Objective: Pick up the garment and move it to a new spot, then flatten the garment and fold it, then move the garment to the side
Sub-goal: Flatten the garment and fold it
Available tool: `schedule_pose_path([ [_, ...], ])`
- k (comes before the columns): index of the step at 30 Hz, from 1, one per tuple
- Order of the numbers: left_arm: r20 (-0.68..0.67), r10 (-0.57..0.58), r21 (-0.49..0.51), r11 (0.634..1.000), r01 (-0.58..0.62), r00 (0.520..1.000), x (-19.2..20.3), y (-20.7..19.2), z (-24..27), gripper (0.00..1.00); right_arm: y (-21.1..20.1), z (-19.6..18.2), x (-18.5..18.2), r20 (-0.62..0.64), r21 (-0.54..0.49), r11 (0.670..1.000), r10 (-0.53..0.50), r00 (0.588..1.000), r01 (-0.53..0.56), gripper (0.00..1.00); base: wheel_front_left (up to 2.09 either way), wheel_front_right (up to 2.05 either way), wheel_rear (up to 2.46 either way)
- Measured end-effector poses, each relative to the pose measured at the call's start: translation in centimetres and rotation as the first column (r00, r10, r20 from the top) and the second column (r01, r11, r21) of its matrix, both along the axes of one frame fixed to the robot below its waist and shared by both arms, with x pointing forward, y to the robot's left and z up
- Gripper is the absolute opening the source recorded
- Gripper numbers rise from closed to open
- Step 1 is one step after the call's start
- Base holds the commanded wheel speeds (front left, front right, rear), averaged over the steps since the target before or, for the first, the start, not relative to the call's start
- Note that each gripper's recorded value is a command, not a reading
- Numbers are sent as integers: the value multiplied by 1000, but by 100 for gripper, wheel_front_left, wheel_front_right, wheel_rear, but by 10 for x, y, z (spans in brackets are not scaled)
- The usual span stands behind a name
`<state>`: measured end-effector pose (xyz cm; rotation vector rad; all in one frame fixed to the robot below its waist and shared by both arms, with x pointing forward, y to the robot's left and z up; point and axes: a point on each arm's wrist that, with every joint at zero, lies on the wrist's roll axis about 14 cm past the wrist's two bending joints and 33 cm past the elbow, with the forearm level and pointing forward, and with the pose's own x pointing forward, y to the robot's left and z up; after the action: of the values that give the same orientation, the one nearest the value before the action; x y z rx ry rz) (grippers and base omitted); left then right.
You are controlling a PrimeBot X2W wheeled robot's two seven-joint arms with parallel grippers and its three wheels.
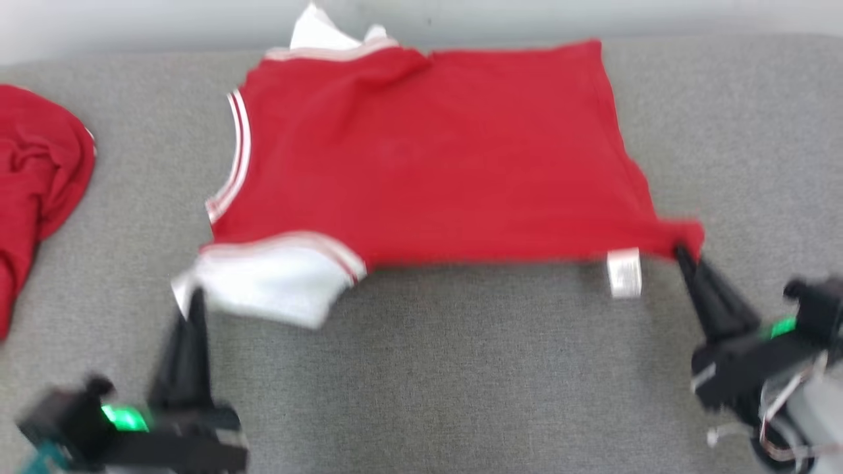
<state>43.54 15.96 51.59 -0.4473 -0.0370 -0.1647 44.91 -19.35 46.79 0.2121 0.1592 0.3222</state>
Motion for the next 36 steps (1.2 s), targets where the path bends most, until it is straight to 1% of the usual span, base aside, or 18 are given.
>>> schedule_pose_path([
  [5, -106, 8, -36, 999, -12, 994, -38, -3, -29, 0, -4, -16, -36, -62, 15, 999, -32, 998, 33, 0, 0, 0, 0],
  [11, -160, 13, -72, 997, -25, 987, -65, -9, -44, 0, -4, -40, -77, -155, -14, 999, -37, 987, 35, 0, 0, 0, 0],
  [15, -198, 33, -89, 995, -52, 980, -80, -7, -54, 0, -6, -48, -94, -202, -25, 999, -45, 978, 41, 0, 0, 0, 0],
  [19, -241, 54, -118, 989, -84, 969, -99, -7, -64, 0, -18, -53, -111, -233, -46, 996, -80, 969, 71, 0, 0, 0, 0],
  [26, -291, 52, -131, 987, -94, 955, -128, -10, -75, 0, -25, -61, -139, -298, -66, 994, -106, 949, 91, 0, 0, 0, 0],
  [30, -297, 36, -129, 989, -77, 954, -134, -12, -75, 0, -16, -69, -152, -343, -62, 995, -93, 935, 76, 0, 0, 0, 0],
  [33, -286, 11, -95, 995, -39, 958, -133, -15, -74, 0, -8, -67, -152, -340, -59, 996, -76, 937, 59, 0, 0, 0, 0],
  [36, -247, -11, -67, 998, -6, 969, -121, -16, -64, 0, -2, -62, -149, -328, -51, 998, -63, 942, 49, 0, 0, 0, 0],
])
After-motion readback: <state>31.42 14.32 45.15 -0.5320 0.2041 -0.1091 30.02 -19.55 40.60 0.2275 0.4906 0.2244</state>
